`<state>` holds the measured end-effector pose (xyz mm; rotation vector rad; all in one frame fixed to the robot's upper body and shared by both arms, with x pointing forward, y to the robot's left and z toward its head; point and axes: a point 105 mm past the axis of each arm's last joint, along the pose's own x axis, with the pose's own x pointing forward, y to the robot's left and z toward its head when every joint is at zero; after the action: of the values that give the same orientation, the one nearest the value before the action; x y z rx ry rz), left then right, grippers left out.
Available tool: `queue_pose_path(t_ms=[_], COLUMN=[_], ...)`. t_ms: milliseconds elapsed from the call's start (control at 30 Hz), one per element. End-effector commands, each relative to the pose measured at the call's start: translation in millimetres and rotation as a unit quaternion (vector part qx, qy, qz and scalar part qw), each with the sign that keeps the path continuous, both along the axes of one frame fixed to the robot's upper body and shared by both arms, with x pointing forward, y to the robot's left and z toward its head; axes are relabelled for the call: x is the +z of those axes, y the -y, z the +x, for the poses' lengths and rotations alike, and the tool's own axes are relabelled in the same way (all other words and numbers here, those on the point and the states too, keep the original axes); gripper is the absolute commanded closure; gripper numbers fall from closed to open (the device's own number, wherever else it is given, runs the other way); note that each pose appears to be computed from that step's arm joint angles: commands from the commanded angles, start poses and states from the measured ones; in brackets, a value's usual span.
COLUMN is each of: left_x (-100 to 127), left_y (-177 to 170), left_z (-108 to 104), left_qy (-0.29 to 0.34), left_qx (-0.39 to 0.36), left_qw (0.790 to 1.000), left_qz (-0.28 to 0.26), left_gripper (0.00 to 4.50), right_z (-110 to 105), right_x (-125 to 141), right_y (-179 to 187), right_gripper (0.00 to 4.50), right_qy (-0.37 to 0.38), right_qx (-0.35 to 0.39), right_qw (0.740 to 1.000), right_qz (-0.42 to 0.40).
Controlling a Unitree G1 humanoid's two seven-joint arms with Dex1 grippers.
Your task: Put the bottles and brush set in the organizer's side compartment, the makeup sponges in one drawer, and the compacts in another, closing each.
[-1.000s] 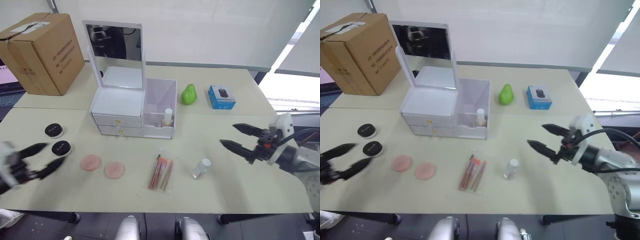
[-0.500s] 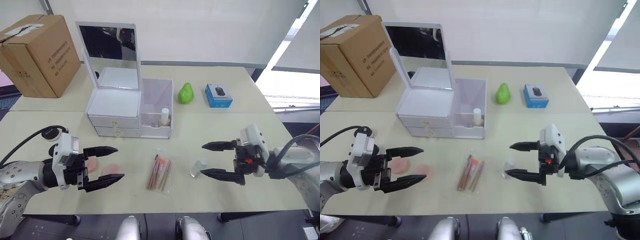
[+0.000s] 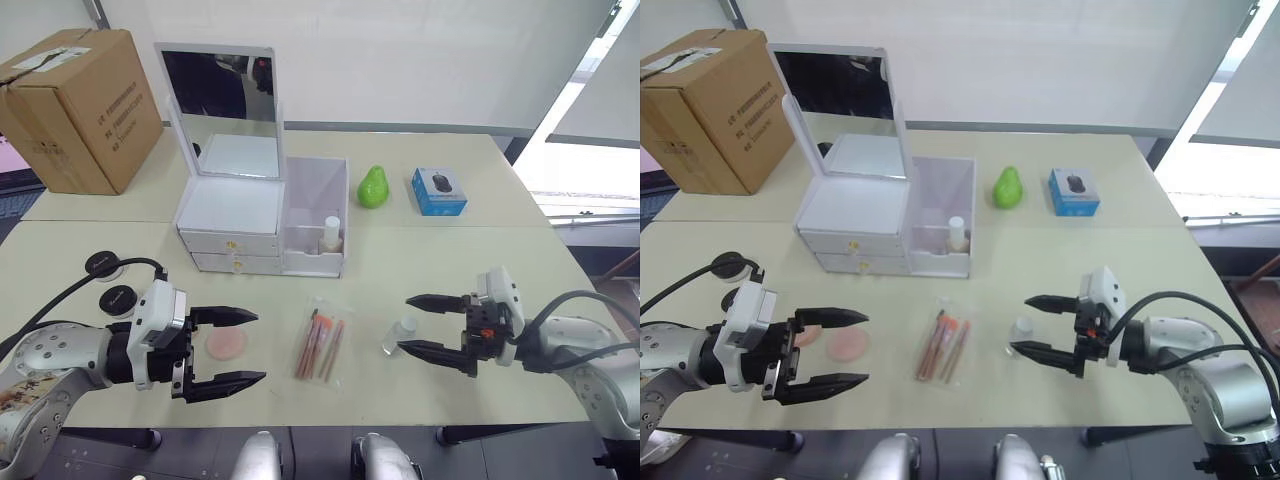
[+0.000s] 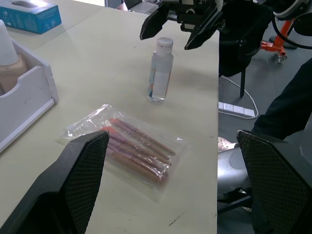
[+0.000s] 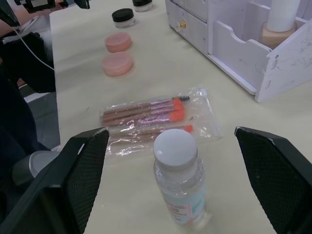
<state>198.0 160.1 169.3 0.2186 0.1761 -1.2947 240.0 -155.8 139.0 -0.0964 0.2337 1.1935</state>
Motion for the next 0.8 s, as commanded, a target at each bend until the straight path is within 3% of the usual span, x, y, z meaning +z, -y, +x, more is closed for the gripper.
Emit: queue_pose_path(t_ms=[33,367,633,800], left_x=[11.7,18.5,20.2,16.6], left_y=[8.0,14.5,10.6,-2.0], left_z=[-0.6,1.9,7.1,15.9], left_qy=[0.019,0.016,0.017,0.018], left_qx=[-0.011,-0.002,0.013,0.063], left_qw=[1.0,1.0,1.0,0.998], left_qz=[-0.002,-0.006,-0.007,-0.019], left_gripper=[0.0,0.0,0.0,0.0], right_z=[-0.2,3.1,5.8,6.8], right_x=[5.2,2.8,11.6,62.2], right_y=[-0.1,-1.3,-2.3,-26.9], right_gripper=[0.39,3.62,3.63,3.63], right_qy=[0.02,0.026,0.049,0.097], right_qx=[0.001,-0.004,-0.006,0.044], right_qw=[1.0,1.0,0.999,0.993], right_qz=[0.003,0.006,0.009,0.043])
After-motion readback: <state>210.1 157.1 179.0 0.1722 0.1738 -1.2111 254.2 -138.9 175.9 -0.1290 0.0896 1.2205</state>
